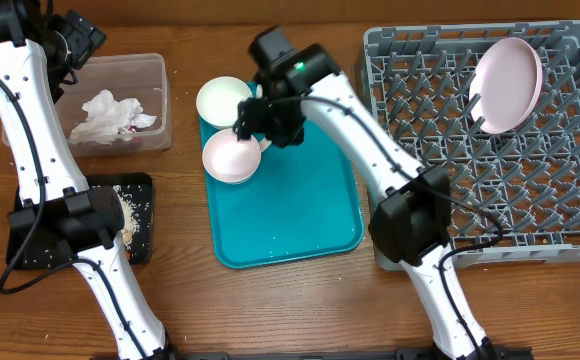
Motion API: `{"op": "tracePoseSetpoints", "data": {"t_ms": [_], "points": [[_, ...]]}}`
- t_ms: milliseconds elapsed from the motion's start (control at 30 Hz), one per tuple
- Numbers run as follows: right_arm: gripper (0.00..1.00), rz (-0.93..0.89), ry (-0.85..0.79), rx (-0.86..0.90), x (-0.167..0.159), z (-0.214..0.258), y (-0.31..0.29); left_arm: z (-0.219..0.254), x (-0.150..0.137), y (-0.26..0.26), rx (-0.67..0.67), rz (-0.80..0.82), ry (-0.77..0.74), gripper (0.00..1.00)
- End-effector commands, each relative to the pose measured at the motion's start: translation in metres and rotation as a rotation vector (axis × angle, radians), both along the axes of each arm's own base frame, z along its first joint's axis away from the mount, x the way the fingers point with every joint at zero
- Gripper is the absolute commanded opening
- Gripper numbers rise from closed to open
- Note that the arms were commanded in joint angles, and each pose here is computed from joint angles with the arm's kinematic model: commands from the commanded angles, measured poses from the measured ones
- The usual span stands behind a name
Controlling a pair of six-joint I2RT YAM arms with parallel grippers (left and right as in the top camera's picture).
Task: Sort waste into correct bins and load items into the dishwasher rack
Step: 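Move the right gripper to the pink bowl and grasp its rim, then lift the pink bowl and carry it right to the rack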
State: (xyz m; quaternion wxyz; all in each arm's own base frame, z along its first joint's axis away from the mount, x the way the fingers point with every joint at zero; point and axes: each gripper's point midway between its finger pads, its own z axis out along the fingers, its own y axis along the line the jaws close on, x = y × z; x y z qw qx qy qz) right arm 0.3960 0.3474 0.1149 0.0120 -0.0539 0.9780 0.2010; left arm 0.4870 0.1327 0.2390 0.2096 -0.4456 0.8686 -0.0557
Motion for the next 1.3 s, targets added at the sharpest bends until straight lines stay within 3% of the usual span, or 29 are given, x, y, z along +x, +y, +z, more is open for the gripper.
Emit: {"op": "tracePoseSetpoints", "data": {"t_ms": [0, 133, 567, 767, 1067, 1100, 1167, 1267], "points": [[0.62, -0.028, -0.030, -0.138, 0.000, -0.017, -0.011, 0.000, 0.000, -0.003, 0.003, 0.001, 0.003, 1.00], [0.54, -0.018, -0.023, -0.177, -0.006, -0.027, -0.012, 0.000, 0.000, -0.003, 0.003, 0.001, 0.003, 1.00], [0.53, -0.015, -0.001, -0.187, -0.007, -0.075, -0.012, 0.000, 0.000, -0.003, 0.003, 0.001, 0.003, 1.00], [0.33, -0.030, 0.020, -0.349, -0.015, -0.086, -0.048, 0.000, 0.000, -0.003, 0.003, 0.001, 0.003, 1.00], [0.29, -0.140, 0.162, -0.463, -0.013, -0.059, -0.126, 0.000, 0.000, -0.003, 0.003, 0.001, 0.003, 1.00], [0.25, -0.150, 0.173, -0.458, -0.012, -0.059, -0.130, 0.000, 0.000, -0.003, 0.003, 0.001, 0.003, 1.00], [0.06, -0.171, 0.191, -0.453, -0.010, -0.059, -0.139, 0.000, 0.000, -0.003, 0.003, 0.001, 0.003, 1.00], [0.04, -0.183, 0.197, -0.444, -0.008, -0.059, -0.142, 0.000, 0.000, -0.003, 0.003, 0.001, 0.003, 1.00]]}}
